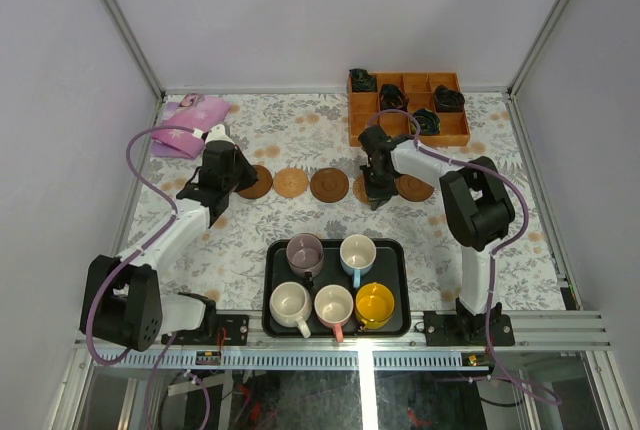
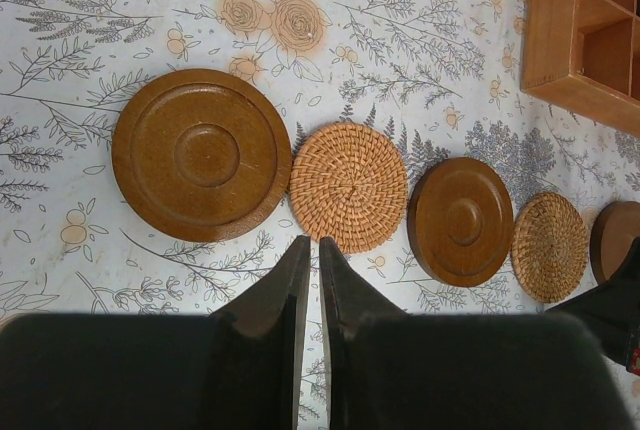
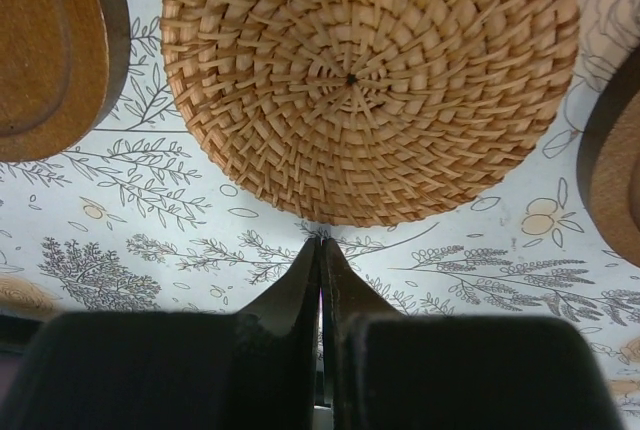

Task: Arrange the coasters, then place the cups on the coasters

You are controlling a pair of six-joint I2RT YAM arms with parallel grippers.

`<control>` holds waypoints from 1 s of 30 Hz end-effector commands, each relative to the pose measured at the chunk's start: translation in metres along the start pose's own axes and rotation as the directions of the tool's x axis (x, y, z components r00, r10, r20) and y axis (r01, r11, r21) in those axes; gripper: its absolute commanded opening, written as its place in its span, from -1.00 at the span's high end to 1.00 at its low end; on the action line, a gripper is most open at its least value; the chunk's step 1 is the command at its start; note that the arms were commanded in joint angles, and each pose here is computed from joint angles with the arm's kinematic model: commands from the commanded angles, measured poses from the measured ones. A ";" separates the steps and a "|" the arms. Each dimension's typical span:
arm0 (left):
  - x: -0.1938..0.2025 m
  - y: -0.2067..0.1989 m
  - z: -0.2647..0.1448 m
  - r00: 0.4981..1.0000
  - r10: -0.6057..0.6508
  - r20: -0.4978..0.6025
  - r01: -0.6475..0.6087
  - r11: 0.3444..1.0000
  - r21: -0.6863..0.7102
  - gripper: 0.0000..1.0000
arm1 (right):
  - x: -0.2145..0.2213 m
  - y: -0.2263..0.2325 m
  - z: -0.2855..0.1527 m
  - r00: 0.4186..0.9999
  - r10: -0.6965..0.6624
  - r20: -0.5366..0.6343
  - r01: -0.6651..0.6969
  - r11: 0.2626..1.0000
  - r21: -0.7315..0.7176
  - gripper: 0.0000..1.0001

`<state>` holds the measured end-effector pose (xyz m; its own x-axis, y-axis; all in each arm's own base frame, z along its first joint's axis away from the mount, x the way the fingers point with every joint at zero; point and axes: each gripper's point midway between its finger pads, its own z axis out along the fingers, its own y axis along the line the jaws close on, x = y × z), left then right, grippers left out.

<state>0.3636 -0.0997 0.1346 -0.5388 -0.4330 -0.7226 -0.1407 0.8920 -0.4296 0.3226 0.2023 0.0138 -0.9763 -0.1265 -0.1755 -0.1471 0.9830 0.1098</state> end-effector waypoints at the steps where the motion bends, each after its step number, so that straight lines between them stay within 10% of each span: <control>1: -0.010 -0.001 0.001 1.000 -0.007 0.023 0.007 1.000 -0.007 0.85 | 0.000 0.014 -0.006 0.999 -0.041 -0.016 0.040 0.998 -0.047 1.00; 30: -0.006 -0.002 0.008 1.000 -0.004 0.005 0.004 1.000 0.000 0.85 | -0.015 -0.008 0.000 0.999 -0.016 0.042 0.012 0.995 0.098 1.00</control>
<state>0.3644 -0.0997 0.1247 -0.5593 -0.4282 -0.7098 -0.1529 0.8948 -0.4194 0.3298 0.1946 0.0101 -0.9720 -0.1398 -0.1890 -0.1488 0.9883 0.0347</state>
